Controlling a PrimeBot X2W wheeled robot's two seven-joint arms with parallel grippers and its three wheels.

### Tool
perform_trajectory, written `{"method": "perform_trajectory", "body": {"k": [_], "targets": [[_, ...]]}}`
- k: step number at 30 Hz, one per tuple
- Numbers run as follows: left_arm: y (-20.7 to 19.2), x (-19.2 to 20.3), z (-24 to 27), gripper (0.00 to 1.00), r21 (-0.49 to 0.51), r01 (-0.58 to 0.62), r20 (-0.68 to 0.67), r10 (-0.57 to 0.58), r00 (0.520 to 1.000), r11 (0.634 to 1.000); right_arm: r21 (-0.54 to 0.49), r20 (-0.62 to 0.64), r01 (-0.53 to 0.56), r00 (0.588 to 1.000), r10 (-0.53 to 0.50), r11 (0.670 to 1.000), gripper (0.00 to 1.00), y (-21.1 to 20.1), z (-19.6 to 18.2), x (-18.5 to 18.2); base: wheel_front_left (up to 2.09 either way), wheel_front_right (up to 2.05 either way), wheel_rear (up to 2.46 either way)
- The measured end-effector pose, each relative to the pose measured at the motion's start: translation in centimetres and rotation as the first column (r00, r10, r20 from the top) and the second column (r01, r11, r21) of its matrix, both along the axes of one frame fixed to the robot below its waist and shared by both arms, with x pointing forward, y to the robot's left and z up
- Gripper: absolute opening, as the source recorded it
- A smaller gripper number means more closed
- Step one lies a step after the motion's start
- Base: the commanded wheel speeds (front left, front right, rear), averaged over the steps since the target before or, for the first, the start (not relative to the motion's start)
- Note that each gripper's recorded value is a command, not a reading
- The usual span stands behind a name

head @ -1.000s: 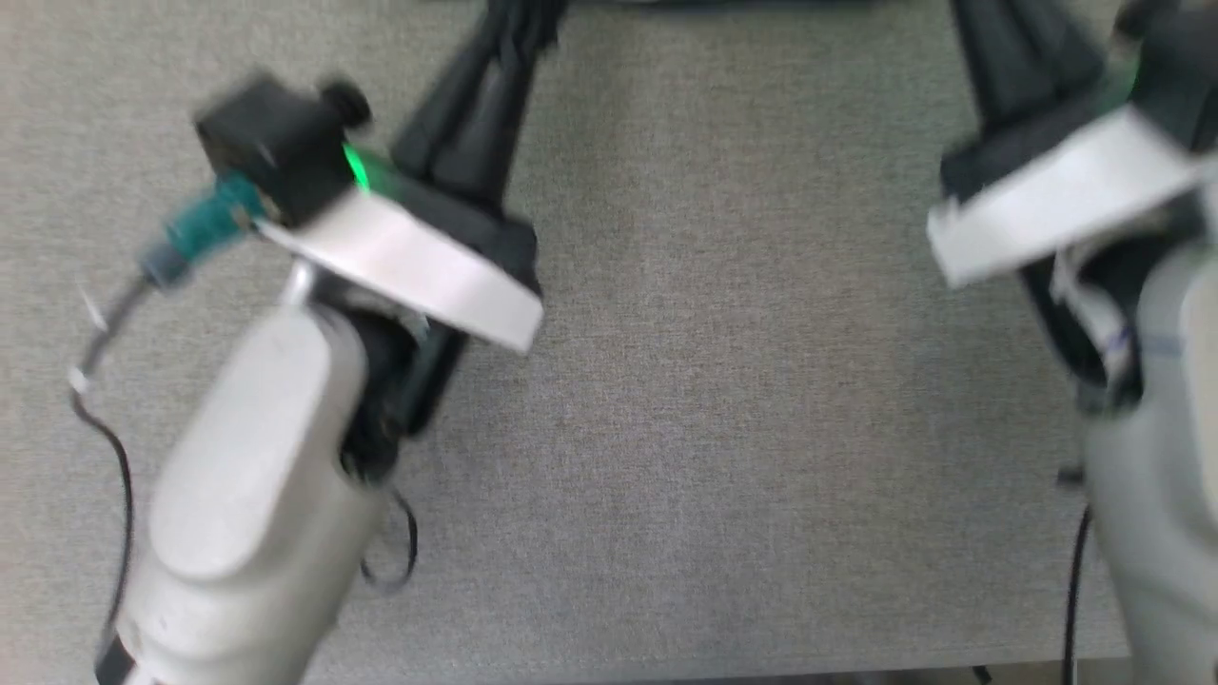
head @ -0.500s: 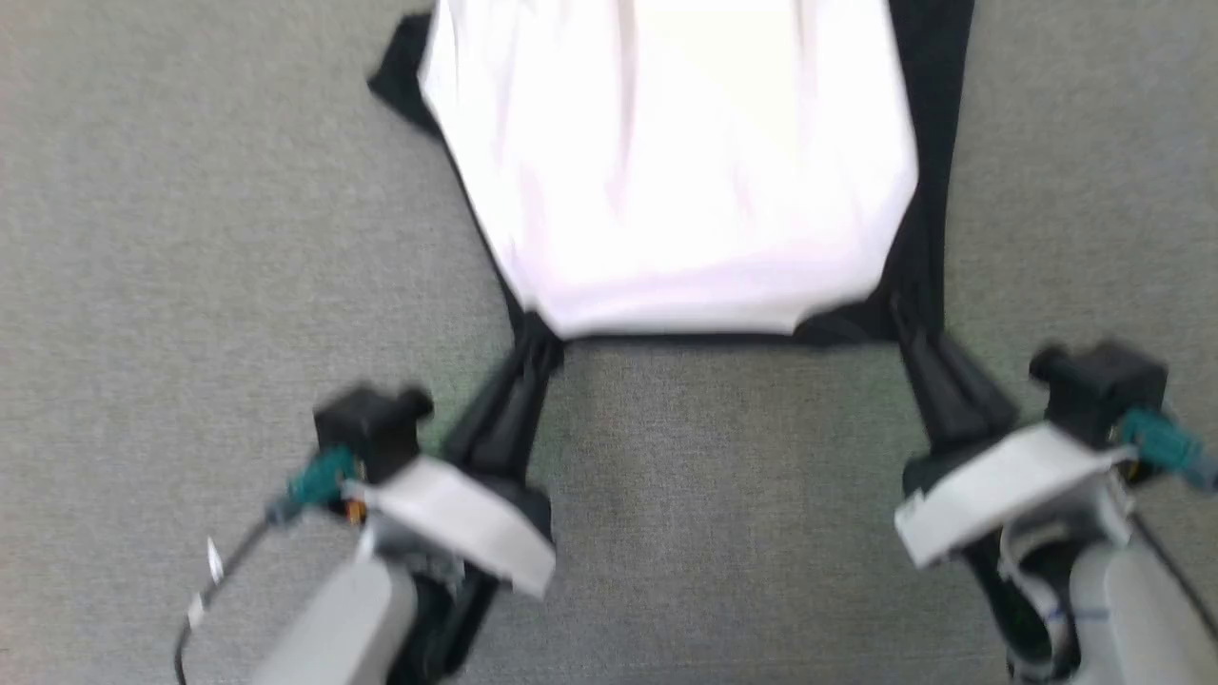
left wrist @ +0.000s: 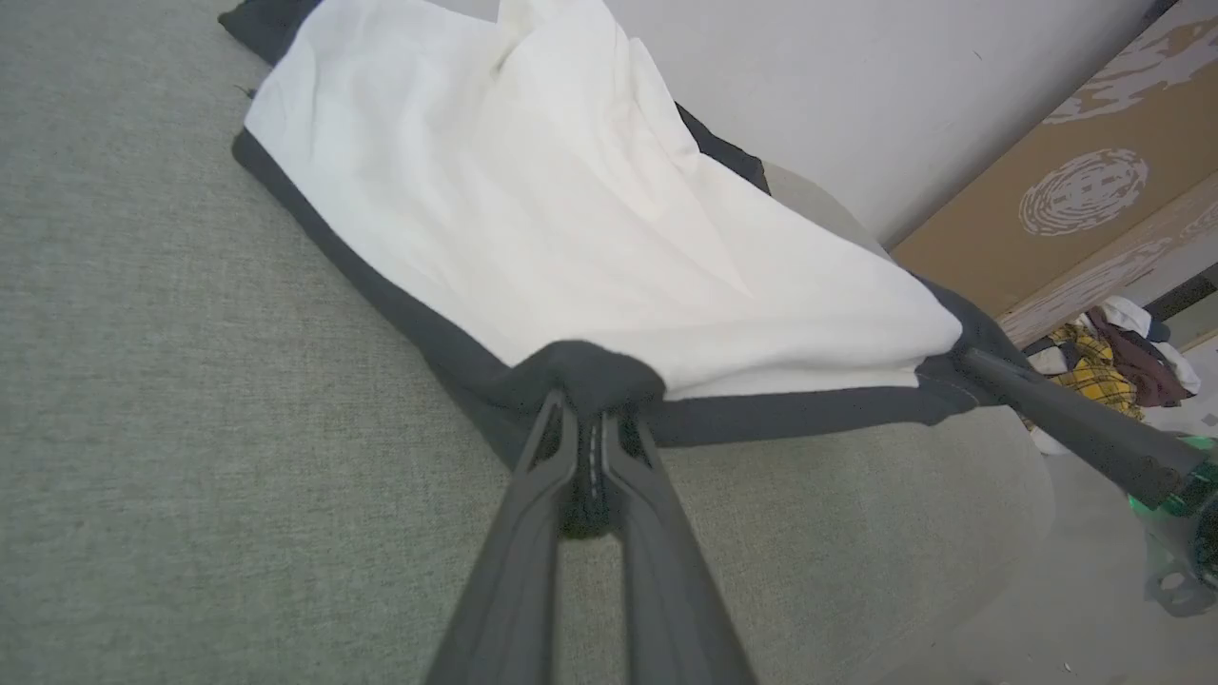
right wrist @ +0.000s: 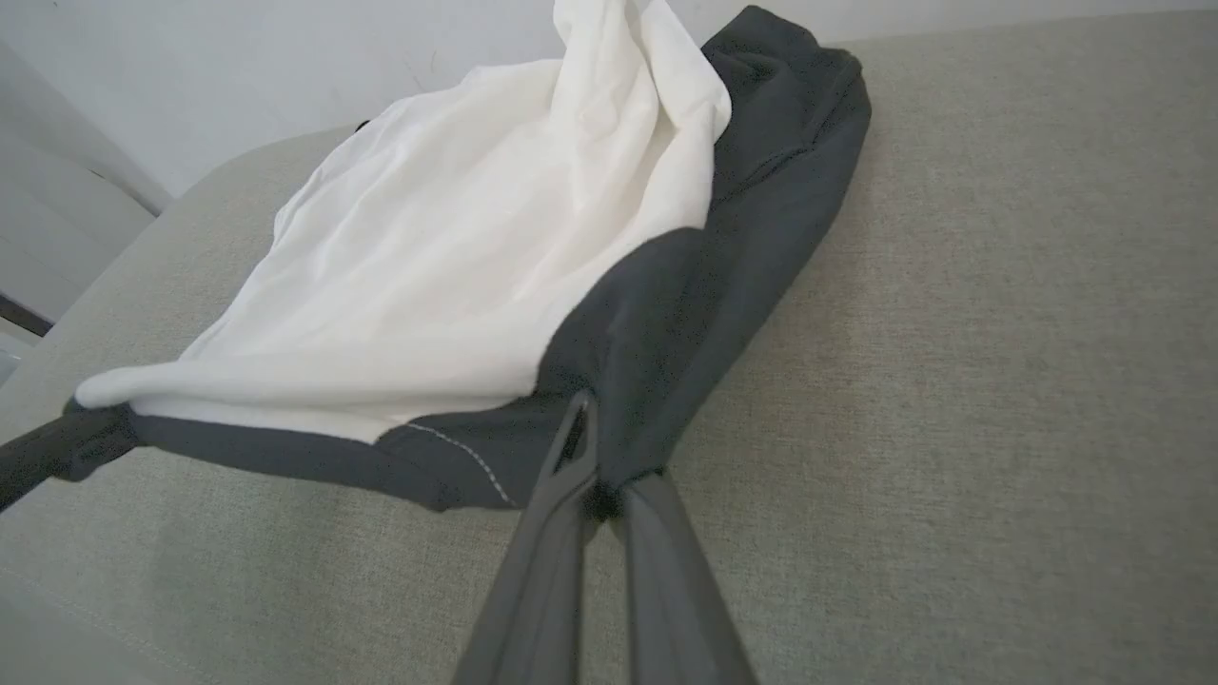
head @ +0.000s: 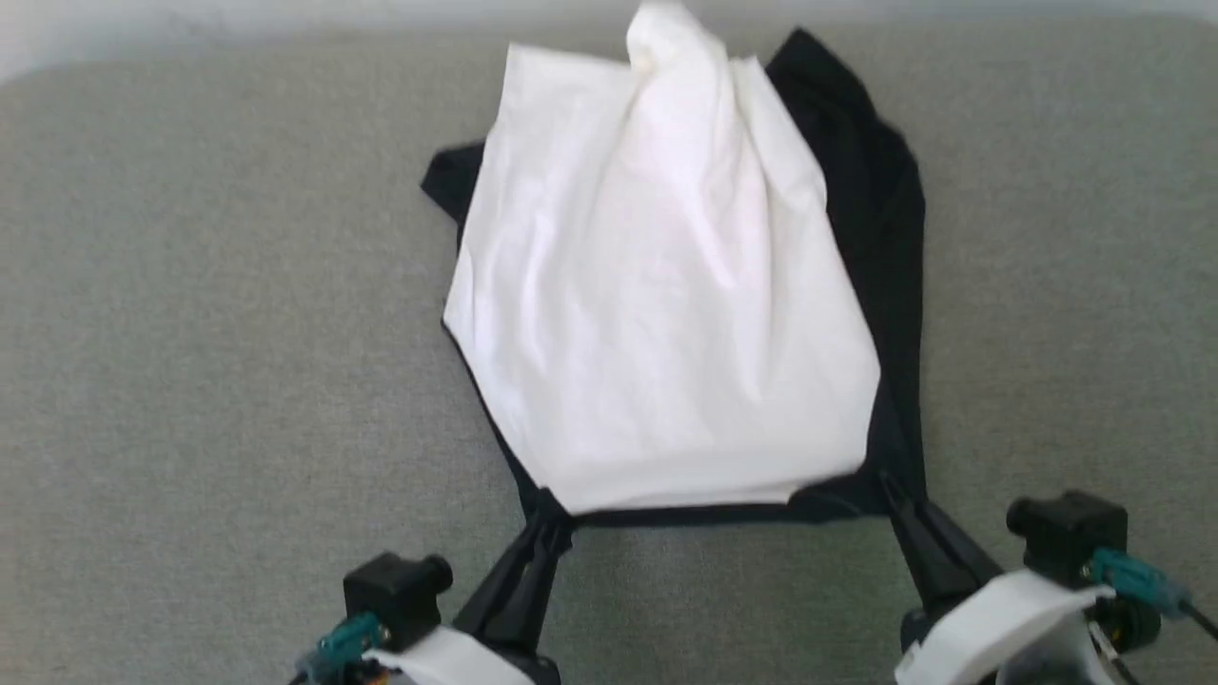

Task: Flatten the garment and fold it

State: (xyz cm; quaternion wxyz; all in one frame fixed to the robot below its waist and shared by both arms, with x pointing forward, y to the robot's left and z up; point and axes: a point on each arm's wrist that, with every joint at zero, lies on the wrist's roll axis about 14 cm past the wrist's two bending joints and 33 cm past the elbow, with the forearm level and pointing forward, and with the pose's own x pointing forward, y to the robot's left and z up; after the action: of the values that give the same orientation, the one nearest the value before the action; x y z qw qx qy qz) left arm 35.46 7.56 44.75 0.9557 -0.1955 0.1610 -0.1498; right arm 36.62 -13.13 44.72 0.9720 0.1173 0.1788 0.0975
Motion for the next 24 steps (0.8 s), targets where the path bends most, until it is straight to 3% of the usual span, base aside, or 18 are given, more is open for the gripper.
{"method": "perform_trajectory", "body": {"k": [10,24], "targets": [[-0.3,-4.3,2.6,0.0,0.002,0.028,0.011,-0.028,1.0,1.0,0.052,0.039,0.024,0.999,-0.026,0.998,0.0,-0.5,2.7,-4.2,0.0,0.0,0.0],[-0.9,-6.7,2.2,0.0,-0.02,0.048,-0.037,-0.049,0.998,0.999,0.092,-0.007,0.056,0.998,-0.056,0.994,0.0,-1.0,1.8,-7.8,0.0,0.0,0.0]]}}
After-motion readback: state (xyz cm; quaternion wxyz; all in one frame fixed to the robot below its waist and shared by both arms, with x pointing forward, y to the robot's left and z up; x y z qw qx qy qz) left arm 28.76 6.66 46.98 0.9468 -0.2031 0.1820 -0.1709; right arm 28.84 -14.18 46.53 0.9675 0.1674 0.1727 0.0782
